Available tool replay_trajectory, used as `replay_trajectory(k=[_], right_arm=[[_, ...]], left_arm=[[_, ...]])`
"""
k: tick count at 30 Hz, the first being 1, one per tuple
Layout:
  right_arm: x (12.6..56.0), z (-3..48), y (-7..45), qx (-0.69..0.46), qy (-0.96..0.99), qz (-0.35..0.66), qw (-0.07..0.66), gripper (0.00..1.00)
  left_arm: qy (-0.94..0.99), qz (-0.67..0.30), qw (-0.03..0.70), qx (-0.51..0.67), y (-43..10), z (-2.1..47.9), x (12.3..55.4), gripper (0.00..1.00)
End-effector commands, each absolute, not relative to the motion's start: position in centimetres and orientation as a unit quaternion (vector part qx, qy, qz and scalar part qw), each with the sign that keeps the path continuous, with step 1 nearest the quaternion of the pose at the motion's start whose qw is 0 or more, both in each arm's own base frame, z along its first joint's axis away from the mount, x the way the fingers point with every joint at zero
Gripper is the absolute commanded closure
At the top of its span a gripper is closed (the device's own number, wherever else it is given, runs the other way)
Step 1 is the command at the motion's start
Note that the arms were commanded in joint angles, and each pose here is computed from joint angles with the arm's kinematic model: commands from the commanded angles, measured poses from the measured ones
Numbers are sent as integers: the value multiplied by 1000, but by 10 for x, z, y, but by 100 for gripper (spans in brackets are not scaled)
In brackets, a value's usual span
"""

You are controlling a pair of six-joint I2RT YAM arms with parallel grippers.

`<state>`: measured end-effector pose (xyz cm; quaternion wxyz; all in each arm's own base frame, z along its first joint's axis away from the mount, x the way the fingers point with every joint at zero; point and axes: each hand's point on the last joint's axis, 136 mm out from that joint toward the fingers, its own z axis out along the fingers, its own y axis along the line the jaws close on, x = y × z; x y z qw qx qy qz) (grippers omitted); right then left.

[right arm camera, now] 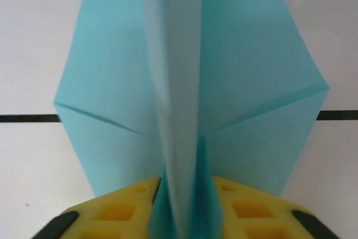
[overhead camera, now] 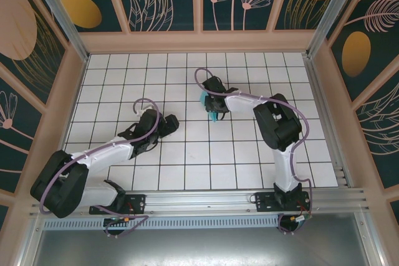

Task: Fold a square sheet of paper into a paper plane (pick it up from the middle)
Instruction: Move a paper plane to the center of the table, then reset both arms

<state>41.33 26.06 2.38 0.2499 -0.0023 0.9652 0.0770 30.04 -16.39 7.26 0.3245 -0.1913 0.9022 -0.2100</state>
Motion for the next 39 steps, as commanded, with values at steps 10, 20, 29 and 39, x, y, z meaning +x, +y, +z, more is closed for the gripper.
replay_trajectory(k=[10, 20, 29, 39], right_arm=[[426, 192, 204, 96, 894, 101, 426, 38], [385, 220, 12, 251, 812, -13, 527, 5], [352, 163, -75, 282, 772, -115, 558, 1], [346, 148, -63, 211, 728, -84, 646, 1]], left_arm=[[855, -118, 462, -203, -94, 176, 371, 1], [802, 40, 538, -255, 10, 182, 364, 1], [713, 190, 621, -264, 70, 167, 317, 1], [728, 114, 665, -125, 31, 154, 347, 1]])
